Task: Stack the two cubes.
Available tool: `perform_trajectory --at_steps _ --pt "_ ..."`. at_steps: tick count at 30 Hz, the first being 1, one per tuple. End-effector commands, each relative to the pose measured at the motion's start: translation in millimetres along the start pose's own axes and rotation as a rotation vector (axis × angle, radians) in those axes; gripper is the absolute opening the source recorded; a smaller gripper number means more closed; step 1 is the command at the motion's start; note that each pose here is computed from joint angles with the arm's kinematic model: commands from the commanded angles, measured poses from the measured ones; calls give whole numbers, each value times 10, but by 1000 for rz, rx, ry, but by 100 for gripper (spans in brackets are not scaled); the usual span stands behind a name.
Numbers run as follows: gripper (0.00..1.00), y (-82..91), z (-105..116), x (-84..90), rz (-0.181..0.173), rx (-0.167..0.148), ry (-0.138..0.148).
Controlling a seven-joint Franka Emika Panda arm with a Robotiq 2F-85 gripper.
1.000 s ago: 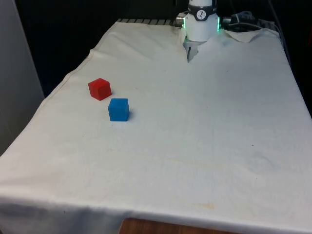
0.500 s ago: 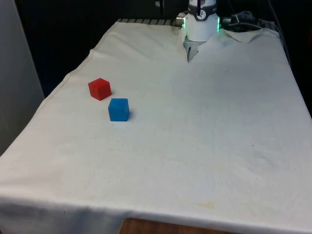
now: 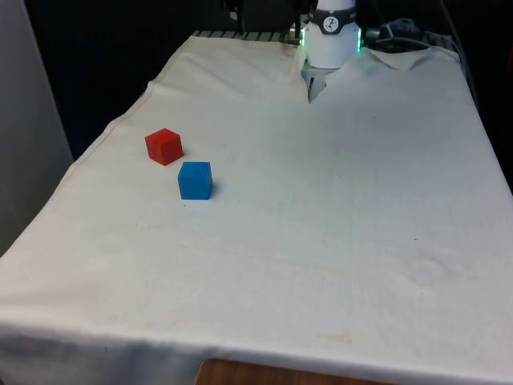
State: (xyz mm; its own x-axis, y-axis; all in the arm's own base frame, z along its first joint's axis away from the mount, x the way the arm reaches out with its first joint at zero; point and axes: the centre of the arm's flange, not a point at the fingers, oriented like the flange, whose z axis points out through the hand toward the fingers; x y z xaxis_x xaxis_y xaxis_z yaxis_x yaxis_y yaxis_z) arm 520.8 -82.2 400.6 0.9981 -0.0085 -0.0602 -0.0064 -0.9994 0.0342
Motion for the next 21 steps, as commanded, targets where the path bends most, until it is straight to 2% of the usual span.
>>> perform_trajectory --at_steps 1,7,8,9,13,14,15,16,21 --pt "100 57 10 -21 4 -15 15" --pt "100 187 103 -50 17 -35 28" --pt "100 179 110 -45 16 -27 19" --pt "100 227 133 -57 20 -39 33" --pt "100 367 236 -89 28 -49 45" --pt "100 391 252 -92 27 -49 49" --pt "100 365 243 -93 29 -43 39" --pt "100 420 271 -97 29 -49 50" --pt "100 555 356 -111 31 -49 60"
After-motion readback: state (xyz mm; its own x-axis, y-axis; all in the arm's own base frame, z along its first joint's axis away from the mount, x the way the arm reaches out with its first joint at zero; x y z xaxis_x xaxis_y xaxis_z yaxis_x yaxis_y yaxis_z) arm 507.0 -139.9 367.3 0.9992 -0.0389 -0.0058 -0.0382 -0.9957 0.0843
